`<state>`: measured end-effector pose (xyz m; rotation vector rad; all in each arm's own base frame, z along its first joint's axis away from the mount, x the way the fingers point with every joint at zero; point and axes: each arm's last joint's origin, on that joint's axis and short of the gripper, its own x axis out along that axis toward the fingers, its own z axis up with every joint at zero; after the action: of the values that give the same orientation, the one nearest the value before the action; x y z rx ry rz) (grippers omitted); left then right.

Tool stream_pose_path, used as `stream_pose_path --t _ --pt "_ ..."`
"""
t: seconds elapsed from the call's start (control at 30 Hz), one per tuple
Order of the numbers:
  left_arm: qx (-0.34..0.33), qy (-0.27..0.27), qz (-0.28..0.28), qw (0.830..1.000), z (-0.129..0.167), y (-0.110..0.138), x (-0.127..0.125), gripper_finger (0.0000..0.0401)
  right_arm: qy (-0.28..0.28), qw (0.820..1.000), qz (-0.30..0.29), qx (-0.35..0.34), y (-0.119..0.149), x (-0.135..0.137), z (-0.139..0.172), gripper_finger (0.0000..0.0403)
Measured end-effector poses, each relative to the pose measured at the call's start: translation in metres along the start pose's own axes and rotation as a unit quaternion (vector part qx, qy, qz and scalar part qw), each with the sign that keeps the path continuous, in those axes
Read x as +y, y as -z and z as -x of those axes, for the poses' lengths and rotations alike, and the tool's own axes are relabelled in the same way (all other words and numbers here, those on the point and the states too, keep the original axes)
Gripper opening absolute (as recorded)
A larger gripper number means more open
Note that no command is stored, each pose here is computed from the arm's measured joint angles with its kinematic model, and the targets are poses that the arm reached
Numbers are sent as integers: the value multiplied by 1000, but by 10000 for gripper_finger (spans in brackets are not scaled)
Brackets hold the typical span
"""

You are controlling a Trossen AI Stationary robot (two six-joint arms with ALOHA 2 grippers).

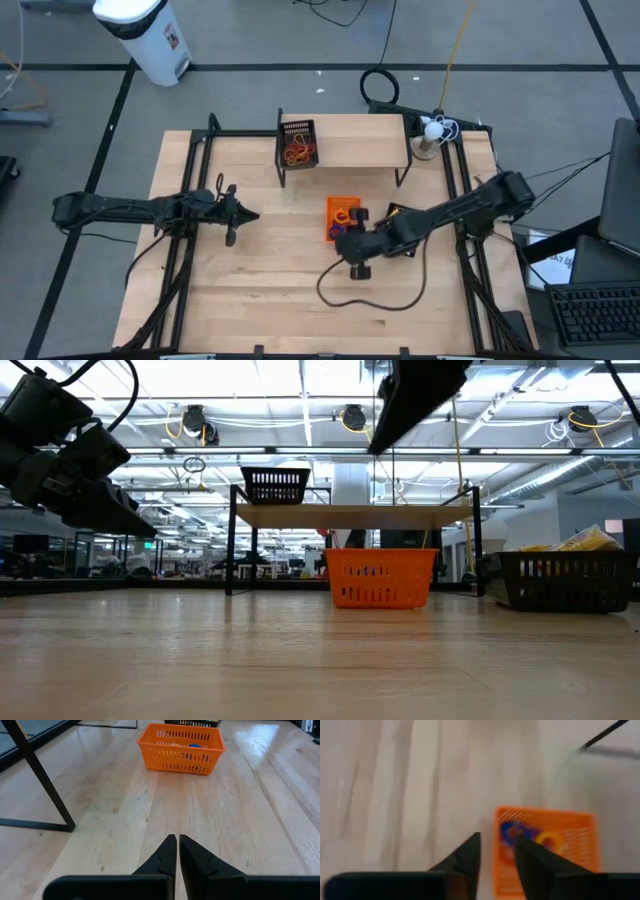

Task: Pick & Place Office Desk Supplies
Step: Put the orange bin on the shelf

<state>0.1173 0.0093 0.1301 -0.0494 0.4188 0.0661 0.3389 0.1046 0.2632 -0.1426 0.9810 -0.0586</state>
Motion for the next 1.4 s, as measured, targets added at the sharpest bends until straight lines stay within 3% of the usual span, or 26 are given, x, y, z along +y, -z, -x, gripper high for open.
stream_pose_path --t 0.17,0.3,0.7,0.87,1.0,1.23,1.4 --pt "0 0 1 1000 0 0 0 24 -20 999 -1 31 1 7 -24 196" --pt "0 0 1 1000 0 0 0 24 -14 998 3 54 4 7 -41 216" --pt "0 0 2 1000 0 0 0 24 -2 996 18 85 11 10 -67 188" --pt "0 0 4 1000 0 0 0 24 52 994 0 96 14 3 -80 172" --pt "0 0 4 1000 0 0 0 24 61 992 -8 108 16 -4 -84 158" --pt "0 0 2 1000 0 0 0 24 59 992 -11 114 17 -6 -84 140" --pt "0 0 2 1000 0 0 0 24 25 992 -19 119 18 -4 -85 133"
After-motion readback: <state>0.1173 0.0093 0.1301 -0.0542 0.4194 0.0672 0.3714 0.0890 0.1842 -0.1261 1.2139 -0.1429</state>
